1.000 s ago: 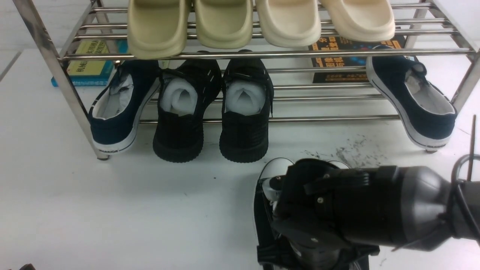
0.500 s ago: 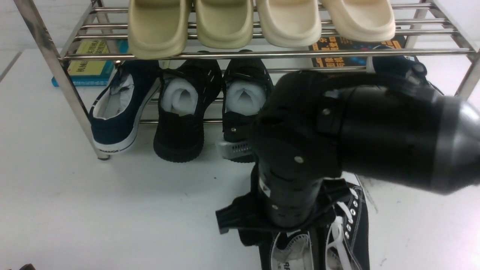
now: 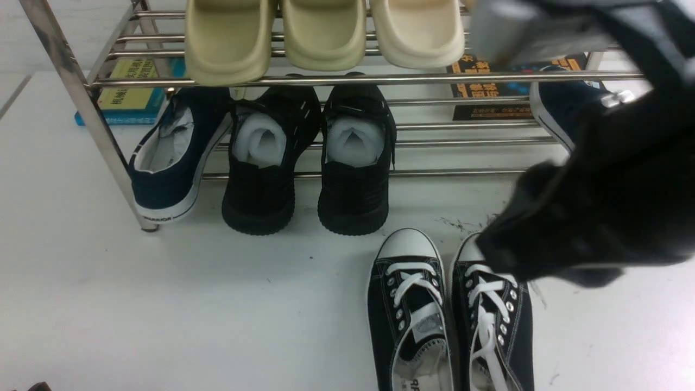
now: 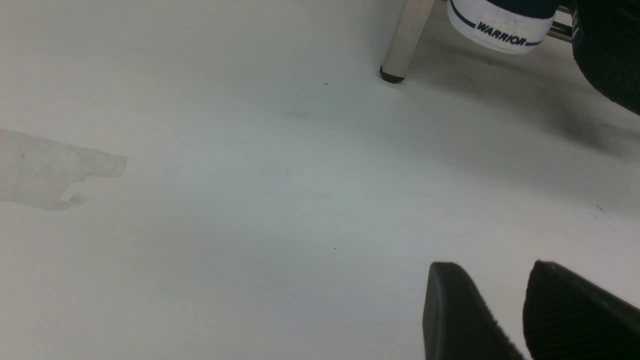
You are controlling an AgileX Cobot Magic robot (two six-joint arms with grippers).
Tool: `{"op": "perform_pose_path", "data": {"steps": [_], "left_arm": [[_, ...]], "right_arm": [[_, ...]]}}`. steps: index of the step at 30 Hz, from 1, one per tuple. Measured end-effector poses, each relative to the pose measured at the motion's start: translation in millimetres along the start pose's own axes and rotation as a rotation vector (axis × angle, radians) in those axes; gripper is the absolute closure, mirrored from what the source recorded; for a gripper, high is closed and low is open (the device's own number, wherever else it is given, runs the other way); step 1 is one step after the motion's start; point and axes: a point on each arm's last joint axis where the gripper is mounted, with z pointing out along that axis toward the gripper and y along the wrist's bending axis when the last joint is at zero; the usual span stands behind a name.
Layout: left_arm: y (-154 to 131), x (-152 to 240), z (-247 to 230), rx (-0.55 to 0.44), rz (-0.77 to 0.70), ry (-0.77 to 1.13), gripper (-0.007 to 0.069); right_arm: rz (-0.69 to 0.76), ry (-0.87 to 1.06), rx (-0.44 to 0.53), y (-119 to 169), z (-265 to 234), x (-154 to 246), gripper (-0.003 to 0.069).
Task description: Take the shoes off the shelf with your hand on the white table.
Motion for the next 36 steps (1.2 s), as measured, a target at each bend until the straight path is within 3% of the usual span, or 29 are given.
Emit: {"op": "perform_pose_path", "data": {"steps": [3,5,8,11,16,25,36], "left_arm": [[0.0,0.0,0.0,0.0,0.0,0.0,0.0383],[0.0,0.0,0.0,0.0,0.0,0.0,0.0383],[0.0,0.0,0.0,0.0,0.0,0.0,0.0383],[0.0,0.0,0.0,0.0,0.0,0.0,0.0383],[0.0,0.0,0.0,0.0,0.0,0.0,0.0383],[0.0,0.0,0.0,0.0,0.0,0.0,0.0383],[0.0,0.0,0.0,0.0,0.0,0.0,0.0383]], "right_arm": [[-0.067,-0.114,-0.044,-8.5,-44.6,14.5,0.0629],[-0.098,-0.171,-0.057,-14.2,-66.4,23.5,0.0666],[-0.144,-0.312,-0.066,-34.2,-112.2,52.8,0.0672],[-0.156,-0.351,-0.028,-53.3,-120.3,78.9,0.0672],[-0.199,-0.482,-0.022,-75.4,-82.2,112.7,0.0672],[-0.279,-0.685,-0.163,-79.7,4.2,136.3,0.0669],[-0.298,-0.604,-0.143,-90.6,43.7,158.7,0.0663]]}}
